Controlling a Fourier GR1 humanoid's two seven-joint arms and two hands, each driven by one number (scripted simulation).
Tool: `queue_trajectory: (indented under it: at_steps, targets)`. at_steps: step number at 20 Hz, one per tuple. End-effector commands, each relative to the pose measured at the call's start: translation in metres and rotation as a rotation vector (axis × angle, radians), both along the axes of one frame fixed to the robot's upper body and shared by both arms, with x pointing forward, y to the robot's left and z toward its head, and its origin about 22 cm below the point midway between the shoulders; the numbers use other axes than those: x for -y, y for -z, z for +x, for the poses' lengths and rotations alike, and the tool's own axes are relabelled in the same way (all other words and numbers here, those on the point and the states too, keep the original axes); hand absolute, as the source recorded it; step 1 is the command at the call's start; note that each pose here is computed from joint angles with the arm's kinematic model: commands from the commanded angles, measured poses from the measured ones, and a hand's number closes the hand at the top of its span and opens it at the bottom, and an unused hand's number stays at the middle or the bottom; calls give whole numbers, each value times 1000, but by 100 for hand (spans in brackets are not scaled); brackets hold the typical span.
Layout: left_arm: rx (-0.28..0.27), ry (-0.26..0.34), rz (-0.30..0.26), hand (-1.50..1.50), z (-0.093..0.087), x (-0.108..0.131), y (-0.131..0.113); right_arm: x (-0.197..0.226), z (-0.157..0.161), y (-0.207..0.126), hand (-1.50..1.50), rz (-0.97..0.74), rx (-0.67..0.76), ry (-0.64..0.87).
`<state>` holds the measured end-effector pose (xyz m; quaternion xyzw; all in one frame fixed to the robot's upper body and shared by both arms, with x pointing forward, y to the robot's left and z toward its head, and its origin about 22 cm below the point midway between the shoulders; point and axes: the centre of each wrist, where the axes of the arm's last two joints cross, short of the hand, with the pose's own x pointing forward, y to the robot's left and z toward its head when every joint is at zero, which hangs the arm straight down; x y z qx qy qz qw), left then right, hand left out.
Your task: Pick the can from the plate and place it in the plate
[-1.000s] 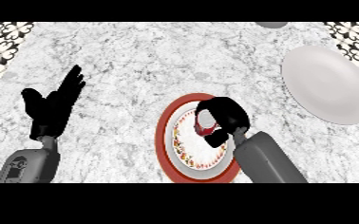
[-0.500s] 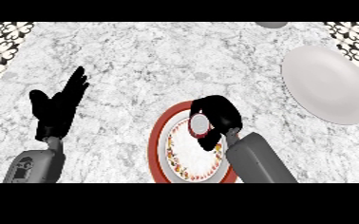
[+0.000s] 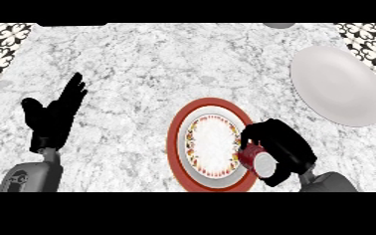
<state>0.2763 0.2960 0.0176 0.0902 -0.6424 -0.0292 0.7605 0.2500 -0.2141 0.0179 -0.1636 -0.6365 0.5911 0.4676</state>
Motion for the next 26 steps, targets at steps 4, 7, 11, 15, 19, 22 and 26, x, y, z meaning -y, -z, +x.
queue_trajectory:
  at_steps: [4,7,11,15,19,22,26]
  targets:
    - [-8,-21,2,0,-5,-7,-2,55,-24,-48,150,190,400,135]
    - [3,-3,9,0,-4,3,2,85,-25,-74,150,235,497,243]
    - [2,36,7,0,1,2,-19,120,-19,-71,150,308,465,417]
    - [8,25,-4,0,-11,7,-3,141,-11,-72,150,353,401,486]
    - [-8,35,-11,0,16,2,-12,166,28,-71,150,383,381,560]
    - [11,28,-7,0,9,11,-17,206,43,-83,150,387,398,616]
    - [1,26,-2,0,1,1,-5,237,58,-64,150,348,367,633]
